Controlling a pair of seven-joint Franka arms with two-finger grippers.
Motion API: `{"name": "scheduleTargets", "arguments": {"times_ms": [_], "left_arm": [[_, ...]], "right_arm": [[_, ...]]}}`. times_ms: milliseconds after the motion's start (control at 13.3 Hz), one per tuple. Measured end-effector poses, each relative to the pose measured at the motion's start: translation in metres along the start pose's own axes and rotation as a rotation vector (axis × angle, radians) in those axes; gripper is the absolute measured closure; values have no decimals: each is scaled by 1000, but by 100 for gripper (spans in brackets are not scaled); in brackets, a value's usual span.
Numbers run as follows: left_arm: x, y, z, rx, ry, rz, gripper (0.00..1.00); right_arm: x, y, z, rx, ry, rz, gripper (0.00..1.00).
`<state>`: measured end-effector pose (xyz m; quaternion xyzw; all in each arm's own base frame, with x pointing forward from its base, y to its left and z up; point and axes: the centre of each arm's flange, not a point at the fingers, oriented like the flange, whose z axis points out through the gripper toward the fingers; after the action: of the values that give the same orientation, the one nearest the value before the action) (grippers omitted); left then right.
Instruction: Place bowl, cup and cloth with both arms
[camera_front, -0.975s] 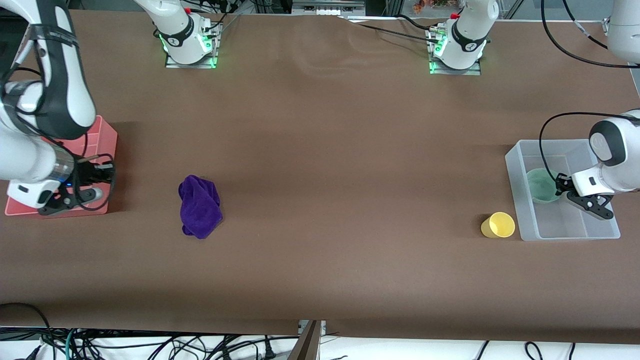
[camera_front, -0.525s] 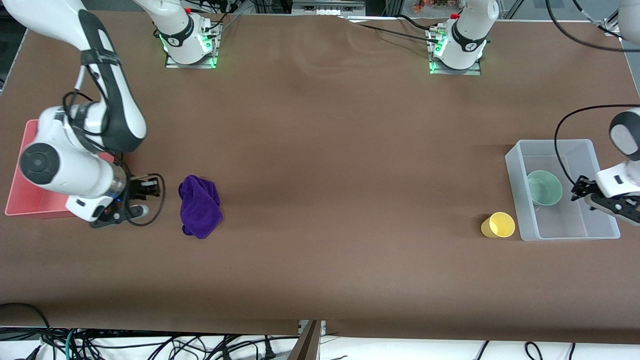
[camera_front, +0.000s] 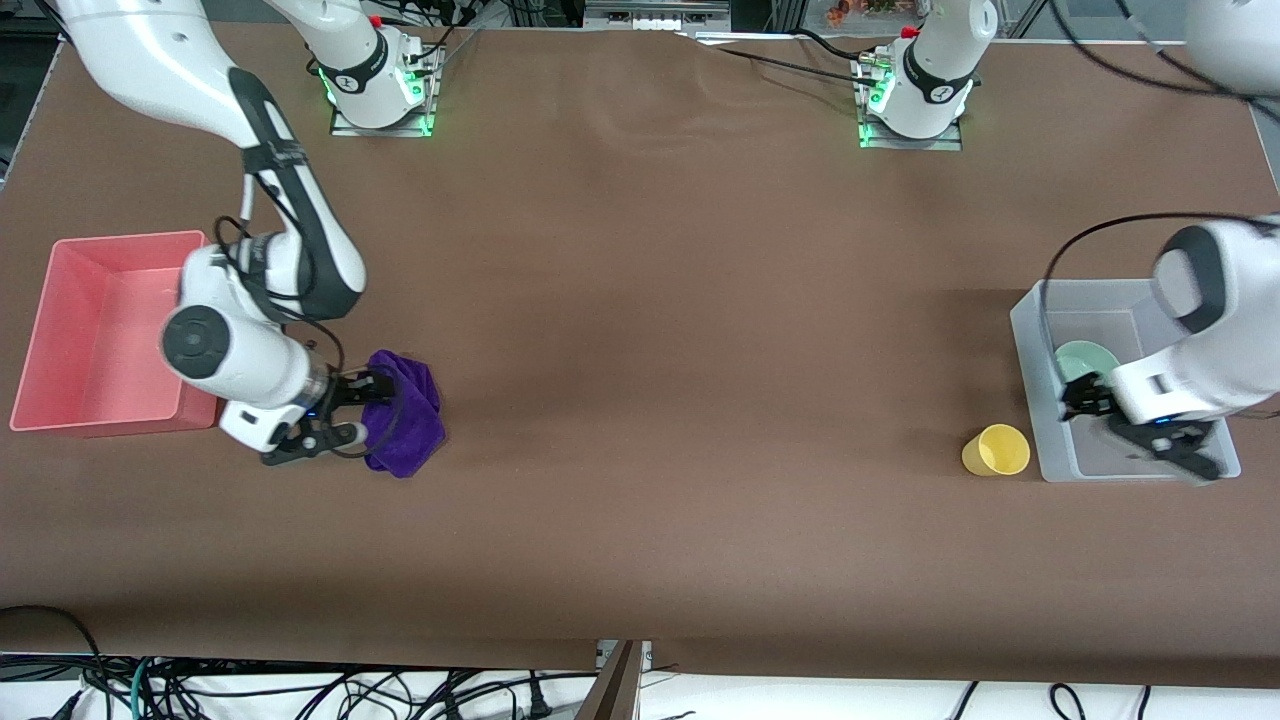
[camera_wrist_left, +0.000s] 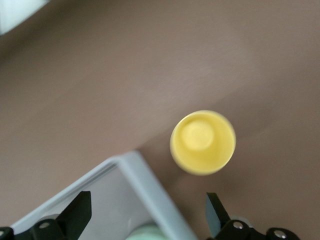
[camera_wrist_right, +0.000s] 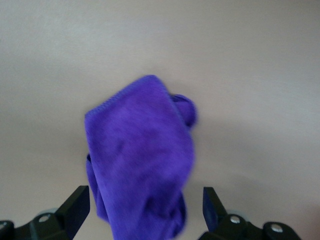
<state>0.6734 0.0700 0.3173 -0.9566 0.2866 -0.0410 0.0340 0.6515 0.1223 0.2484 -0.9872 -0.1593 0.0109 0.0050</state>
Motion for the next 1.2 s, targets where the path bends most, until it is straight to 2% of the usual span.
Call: {"name": "scheduleTargets", "arguments": {"times_ms": [225,450,525,600,750,975,1050,1200], "left_arm": [[5,7,49,-15,-8,13,0],[3,11,68,-33,-27,22,23],[4,13,74,-35,-27,25,24],[6,14,79,-29,-17,28,32],[7,16,89,-24,-7,30,57],[9,14,88,-18,1,30,90],[11,12,83,-11,9,29,97],[14,7,63,-12,2,27,96]], "right_arm": [[-7,-17,48,3,21,-22,0],[-14,-19,62,3,23,-25,4],[-14,-19,62,3,23,-24,11],[-14,-19,61,2,24,-24,25],[-13,-19,58,2,28,-24,47],[-12,-16,53,-2,36,-21,82],[-12,-15,51,-3,39,-20,93],[-11,-13,48,-5,44,-18,95]]}}
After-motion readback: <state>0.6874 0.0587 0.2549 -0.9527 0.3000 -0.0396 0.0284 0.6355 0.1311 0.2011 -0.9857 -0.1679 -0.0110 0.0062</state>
